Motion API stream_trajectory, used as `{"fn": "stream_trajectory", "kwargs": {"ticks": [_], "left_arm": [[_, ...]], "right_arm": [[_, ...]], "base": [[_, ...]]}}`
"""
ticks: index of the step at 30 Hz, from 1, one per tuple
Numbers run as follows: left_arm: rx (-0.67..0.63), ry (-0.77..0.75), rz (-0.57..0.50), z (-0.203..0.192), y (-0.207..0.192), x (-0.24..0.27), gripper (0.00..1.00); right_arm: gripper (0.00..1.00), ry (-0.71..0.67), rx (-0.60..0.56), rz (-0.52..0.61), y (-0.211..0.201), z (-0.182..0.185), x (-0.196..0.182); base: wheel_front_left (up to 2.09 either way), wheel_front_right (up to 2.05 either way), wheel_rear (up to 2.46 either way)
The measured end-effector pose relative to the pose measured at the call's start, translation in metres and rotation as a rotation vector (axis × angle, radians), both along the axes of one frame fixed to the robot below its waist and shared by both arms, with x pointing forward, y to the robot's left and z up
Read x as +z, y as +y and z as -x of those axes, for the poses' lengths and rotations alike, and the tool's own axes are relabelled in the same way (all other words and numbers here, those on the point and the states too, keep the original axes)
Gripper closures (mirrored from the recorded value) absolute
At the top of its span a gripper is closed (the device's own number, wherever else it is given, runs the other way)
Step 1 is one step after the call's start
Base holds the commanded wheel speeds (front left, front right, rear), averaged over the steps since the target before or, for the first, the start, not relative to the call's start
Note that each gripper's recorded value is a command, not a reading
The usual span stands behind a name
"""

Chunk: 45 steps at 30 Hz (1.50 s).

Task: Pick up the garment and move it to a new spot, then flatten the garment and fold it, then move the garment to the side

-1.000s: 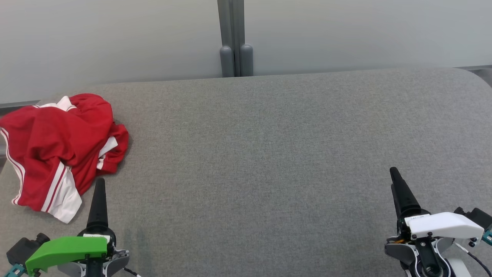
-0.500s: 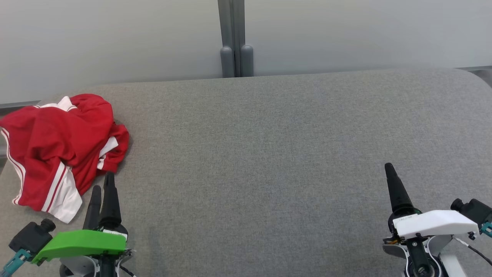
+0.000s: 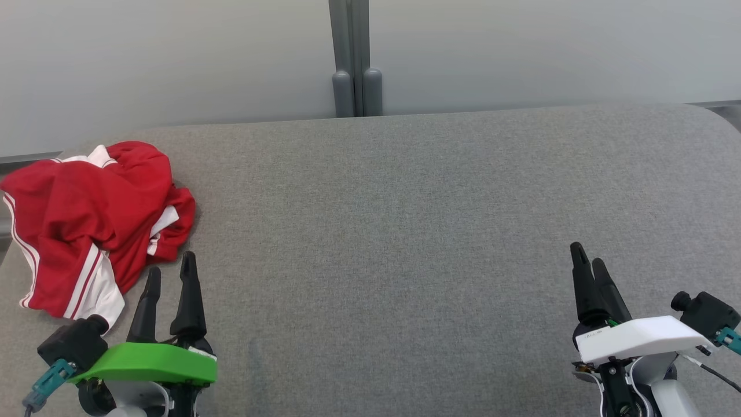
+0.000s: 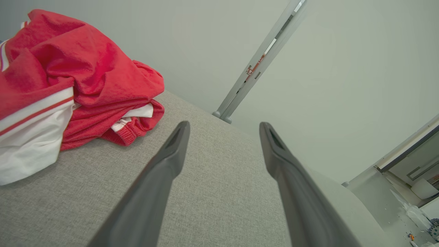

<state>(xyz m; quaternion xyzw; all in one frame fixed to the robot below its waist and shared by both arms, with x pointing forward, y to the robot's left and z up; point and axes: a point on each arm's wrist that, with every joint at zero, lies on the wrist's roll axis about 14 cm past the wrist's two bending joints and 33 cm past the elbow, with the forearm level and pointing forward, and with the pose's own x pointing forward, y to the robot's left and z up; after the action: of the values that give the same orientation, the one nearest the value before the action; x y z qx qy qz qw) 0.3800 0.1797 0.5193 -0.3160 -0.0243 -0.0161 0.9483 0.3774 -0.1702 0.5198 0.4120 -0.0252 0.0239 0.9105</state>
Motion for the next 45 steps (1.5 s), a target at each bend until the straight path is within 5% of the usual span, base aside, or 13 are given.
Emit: {"fn": "stream_trajectory", "kwargs": {"ticks": [45], "left_arm": [[-0.006,0.013,-0.472,0.012,-0.001,-0.02,0.0]], "right_arm": [[0.0,-0.116,0.039,0.55,0.022,0.009,0.011]], "base": [[0.0,0.0,0.0]]}}
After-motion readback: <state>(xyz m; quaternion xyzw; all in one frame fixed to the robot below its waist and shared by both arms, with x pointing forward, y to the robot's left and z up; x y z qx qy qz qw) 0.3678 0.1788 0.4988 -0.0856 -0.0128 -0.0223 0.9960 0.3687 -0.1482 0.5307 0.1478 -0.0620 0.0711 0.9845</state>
